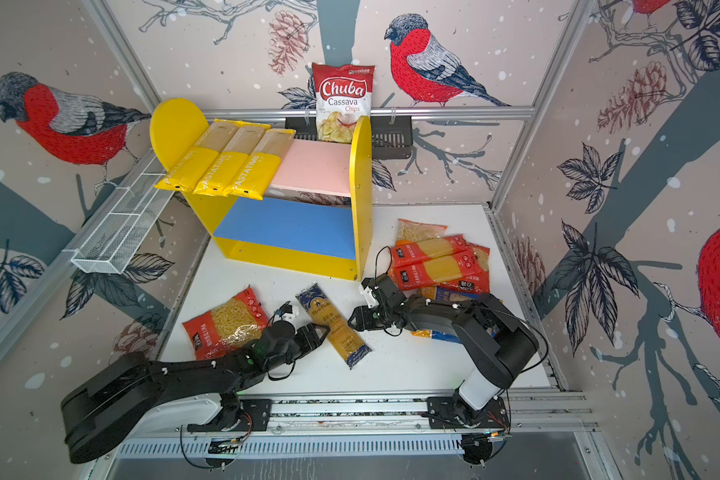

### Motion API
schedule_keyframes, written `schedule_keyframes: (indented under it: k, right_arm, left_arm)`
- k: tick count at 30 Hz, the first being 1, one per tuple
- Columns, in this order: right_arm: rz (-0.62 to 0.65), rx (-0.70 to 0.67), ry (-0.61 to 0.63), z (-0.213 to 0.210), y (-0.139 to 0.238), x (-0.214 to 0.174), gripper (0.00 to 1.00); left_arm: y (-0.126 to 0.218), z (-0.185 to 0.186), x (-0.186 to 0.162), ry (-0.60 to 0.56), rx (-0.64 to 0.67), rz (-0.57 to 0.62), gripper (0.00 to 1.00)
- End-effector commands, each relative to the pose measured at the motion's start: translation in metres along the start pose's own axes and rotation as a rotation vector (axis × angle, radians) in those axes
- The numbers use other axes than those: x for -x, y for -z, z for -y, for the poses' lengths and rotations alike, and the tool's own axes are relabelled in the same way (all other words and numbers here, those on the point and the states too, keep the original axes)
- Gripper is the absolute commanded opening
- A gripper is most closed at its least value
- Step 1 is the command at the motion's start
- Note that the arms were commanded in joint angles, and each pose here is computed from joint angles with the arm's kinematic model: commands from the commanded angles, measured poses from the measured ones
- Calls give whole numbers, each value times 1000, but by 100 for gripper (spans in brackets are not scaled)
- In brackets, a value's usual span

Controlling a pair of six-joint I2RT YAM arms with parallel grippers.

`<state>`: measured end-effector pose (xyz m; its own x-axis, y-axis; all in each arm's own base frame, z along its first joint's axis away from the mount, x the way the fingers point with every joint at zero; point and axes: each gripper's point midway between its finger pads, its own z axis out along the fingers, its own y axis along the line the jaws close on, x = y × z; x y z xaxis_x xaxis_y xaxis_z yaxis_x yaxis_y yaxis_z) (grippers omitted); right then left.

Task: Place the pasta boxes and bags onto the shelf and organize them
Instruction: 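Grasp the pack's near end with the left gripper while the right holds its far end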

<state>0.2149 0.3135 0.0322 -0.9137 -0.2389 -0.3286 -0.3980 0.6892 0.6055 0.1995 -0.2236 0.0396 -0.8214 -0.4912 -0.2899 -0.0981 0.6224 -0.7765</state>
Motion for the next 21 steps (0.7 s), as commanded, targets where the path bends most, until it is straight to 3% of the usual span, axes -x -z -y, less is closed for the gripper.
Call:
schedule_keyframes:
  k: [1,8,14,21]
  right_arm:
    - [-25,87,14,-14,-10,-3,57]
    - [-88,144,23,-27,-34,-12,50]
    - [-83,211,28,-44,-40,-7,34]
    - [-49,288,19,-64,-29,0,14]
  left_arm:
    - [-2,2,1,31,-23,9,64]
    - [-3,-3,0,58,-29,19,50]
    - [-2,-3,-2,76,-51,11,33]
    - [5,2,2,84,-67,30,29]
